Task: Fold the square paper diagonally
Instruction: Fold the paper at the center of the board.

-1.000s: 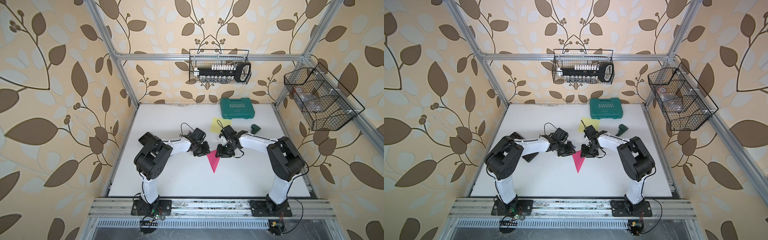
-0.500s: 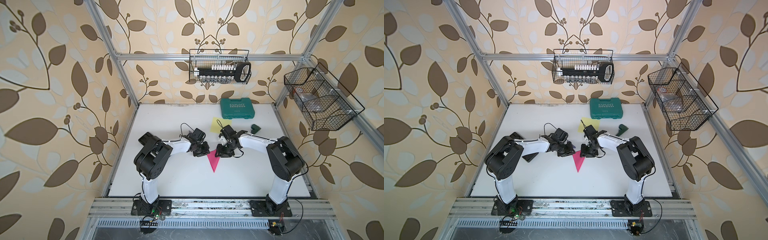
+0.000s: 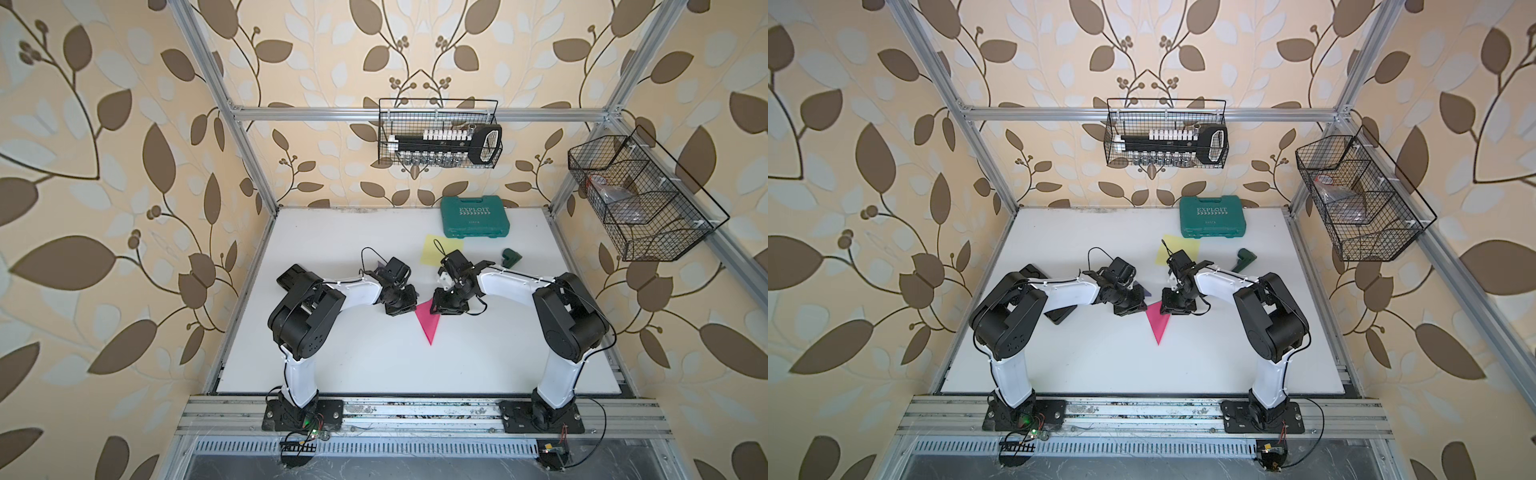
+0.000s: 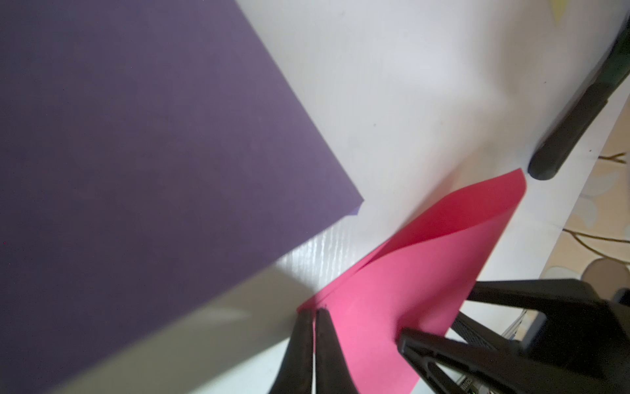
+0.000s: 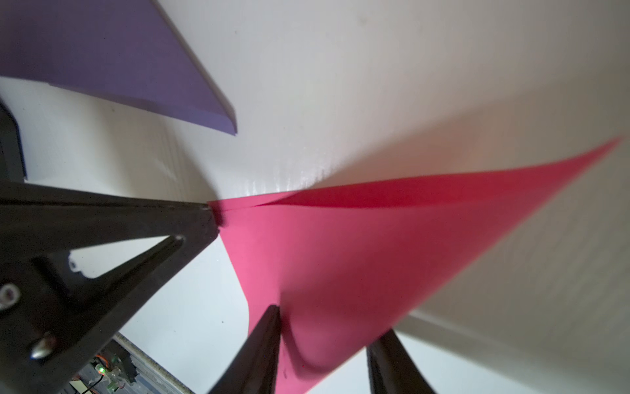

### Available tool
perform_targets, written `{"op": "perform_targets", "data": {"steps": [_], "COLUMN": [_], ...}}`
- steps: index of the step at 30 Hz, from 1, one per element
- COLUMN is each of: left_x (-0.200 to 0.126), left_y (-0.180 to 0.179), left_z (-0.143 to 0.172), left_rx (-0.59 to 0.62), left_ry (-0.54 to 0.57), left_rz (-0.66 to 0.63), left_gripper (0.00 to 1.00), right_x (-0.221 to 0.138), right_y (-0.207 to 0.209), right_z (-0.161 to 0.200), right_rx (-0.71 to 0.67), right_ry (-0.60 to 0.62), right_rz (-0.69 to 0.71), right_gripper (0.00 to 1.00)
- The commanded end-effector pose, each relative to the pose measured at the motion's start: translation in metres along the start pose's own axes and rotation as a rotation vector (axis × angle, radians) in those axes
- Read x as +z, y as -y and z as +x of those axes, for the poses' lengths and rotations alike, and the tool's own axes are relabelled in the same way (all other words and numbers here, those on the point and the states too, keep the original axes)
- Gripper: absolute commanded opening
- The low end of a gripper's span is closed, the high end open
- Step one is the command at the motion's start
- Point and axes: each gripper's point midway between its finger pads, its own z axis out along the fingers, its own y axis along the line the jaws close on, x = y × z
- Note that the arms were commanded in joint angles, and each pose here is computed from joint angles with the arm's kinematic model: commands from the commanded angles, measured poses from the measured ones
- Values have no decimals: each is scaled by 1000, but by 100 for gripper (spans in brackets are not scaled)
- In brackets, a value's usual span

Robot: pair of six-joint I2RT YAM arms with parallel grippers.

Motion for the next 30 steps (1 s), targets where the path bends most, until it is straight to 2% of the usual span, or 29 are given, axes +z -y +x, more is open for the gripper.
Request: {"op": "perform_targets", "data": {"steps": [1,6,11,18,30], "left_x": [-8,-18,-21,-25,-4], "left_y": [-13,-3,5,26,30], "left_z": [9,4,3,4,6], "left_rx": [16,35,42,43,30], "left_ry": [-11,13,16,3,-33], "left_rz": [-85,-62,-33,56,62], "left_gripper": [16,22,23,0,0], "right_x": [13,12,13,12,12], "right_y": [16,16,17,17,16], "right_z": [8,8,8,8,8], "right_rx": [34,37,43,40,39], "right_ry": [-45,-43,-46,-46,-47], "right_rz": [65,66,69,69,68], "right_gripper": [42,42,42,41,41]}}
